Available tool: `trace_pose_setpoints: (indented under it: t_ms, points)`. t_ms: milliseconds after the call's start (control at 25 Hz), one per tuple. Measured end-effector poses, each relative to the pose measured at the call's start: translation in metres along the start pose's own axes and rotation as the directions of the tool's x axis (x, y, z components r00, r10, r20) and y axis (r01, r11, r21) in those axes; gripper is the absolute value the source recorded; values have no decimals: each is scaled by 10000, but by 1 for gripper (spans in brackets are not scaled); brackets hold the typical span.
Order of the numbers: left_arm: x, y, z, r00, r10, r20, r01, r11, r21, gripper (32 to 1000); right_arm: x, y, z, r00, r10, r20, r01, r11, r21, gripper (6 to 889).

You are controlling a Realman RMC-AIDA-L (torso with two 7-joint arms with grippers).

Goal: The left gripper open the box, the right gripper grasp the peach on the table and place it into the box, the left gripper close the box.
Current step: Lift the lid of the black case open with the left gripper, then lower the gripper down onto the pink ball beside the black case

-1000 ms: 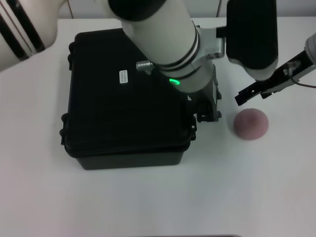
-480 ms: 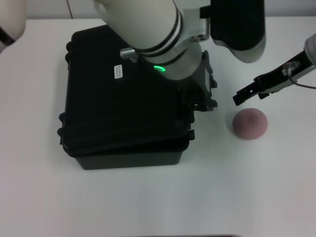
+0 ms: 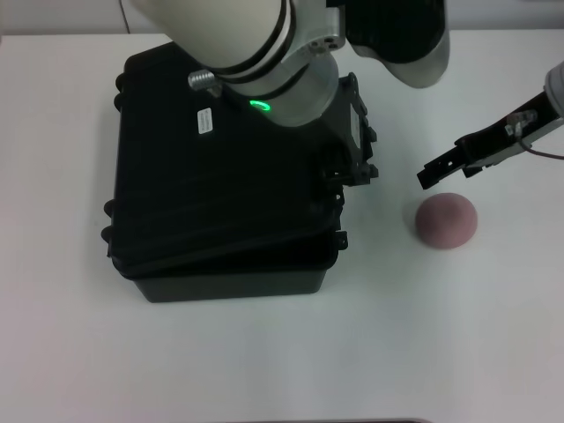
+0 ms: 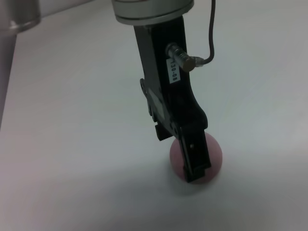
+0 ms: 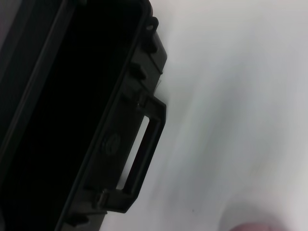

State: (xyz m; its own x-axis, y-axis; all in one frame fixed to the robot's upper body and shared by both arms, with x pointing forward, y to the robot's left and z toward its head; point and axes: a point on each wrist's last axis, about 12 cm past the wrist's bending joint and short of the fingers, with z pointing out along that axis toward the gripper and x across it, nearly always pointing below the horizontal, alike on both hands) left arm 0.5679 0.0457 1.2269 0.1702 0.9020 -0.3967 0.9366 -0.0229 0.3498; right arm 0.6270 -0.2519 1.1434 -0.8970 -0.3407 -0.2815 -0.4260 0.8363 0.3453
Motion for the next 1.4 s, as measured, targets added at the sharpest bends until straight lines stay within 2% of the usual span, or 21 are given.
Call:
trace_pose_setpoints:
  t_ms: [360, 600, 800, 1120, 1400]
  points:
    - [43, 50, -140, 9998, -148, 161, 148, 9999, -19, 368, 26, -26, 10, 10000, -53, 29, 52, 10000, 43, 844]
    - [51, 53, -235, 9998, -75, 190, 75, 10000, 27, 368, 38, -49, 17, 9999, -145, 92, 144, 9998, 121, 844]
    - [103, 80, -316, 9989, -273, 375, 267, 9995, 167, 368, 34, -60, 34, 9996, -257, 139, 254, 9994, 231, 844]
    - [162, 129, -391, 9983, -361, 457, 351, 9991, 217, 368, 68, -77, 132, 9994, -341, 50, 340, 9992, 189, 844]
    - [225, 181, -505, 9948, -628, 799, 596, 9974, 417, 368, 54, -89, 173, 9980, -622, 139, 617, 9974, 377, 844]
